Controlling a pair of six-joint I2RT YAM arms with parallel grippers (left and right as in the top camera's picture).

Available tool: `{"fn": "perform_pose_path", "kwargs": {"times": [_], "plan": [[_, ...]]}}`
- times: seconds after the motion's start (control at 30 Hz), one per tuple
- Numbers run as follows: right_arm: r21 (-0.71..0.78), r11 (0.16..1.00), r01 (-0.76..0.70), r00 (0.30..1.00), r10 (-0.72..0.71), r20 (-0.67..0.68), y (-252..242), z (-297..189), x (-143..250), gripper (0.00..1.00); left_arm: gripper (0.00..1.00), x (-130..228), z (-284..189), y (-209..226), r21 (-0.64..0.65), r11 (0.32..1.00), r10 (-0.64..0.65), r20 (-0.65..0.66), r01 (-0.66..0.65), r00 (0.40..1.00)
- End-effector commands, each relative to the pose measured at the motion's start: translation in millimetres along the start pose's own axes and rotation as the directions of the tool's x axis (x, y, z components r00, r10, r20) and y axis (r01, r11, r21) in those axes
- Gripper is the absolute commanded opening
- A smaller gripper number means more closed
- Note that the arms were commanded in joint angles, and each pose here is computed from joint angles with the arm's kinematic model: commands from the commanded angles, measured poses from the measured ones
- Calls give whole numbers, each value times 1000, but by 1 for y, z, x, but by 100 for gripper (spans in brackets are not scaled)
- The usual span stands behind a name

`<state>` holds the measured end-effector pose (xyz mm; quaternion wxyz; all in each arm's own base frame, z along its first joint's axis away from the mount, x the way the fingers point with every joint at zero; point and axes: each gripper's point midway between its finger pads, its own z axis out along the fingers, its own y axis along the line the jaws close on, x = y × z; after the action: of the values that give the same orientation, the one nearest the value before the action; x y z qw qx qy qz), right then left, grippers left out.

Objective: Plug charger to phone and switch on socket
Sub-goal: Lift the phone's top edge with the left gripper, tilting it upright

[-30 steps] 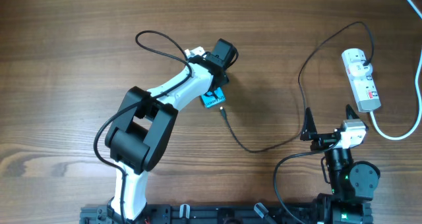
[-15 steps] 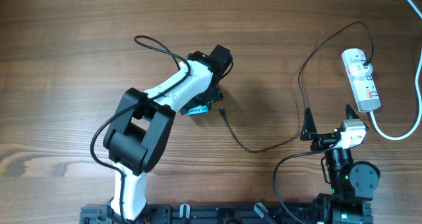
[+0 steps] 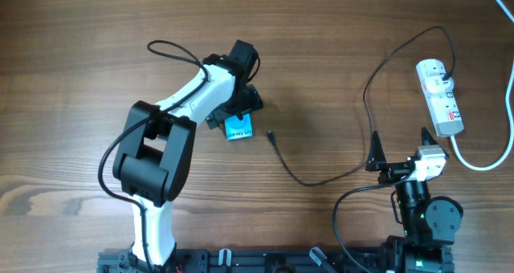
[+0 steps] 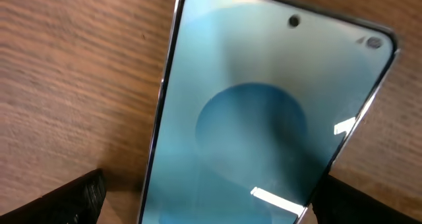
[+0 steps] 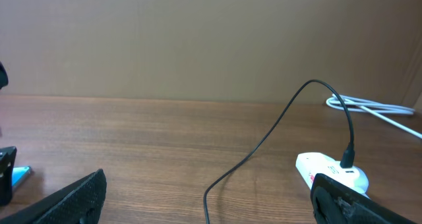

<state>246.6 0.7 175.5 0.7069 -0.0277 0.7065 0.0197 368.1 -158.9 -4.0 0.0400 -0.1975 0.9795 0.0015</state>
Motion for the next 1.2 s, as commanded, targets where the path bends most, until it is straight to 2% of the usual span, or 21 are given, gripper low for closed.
{"fn": "perform_pose_path", "kwargs": {"times": [0.0,0.67,1.0,1.17], "plan": [[-16,1000,-13,1000,13,5,3,0,-1,100,100,3,36,20,-89,996,15,-9,-16,1000],[-16,1000,-13,1000,13,5,3,0,-1,100,100,11,54,23,-72,997,21,3,-21,1000],[-16,1000,-13,1000,13,5,3,0,-1,100,86,19,55,24,-72,997,25,-27,-27,999],[-16,1000,-13,1000,13,5,3,0,-1,100,85,36,54,25,-65,997,24,-109,-31,994]]}}
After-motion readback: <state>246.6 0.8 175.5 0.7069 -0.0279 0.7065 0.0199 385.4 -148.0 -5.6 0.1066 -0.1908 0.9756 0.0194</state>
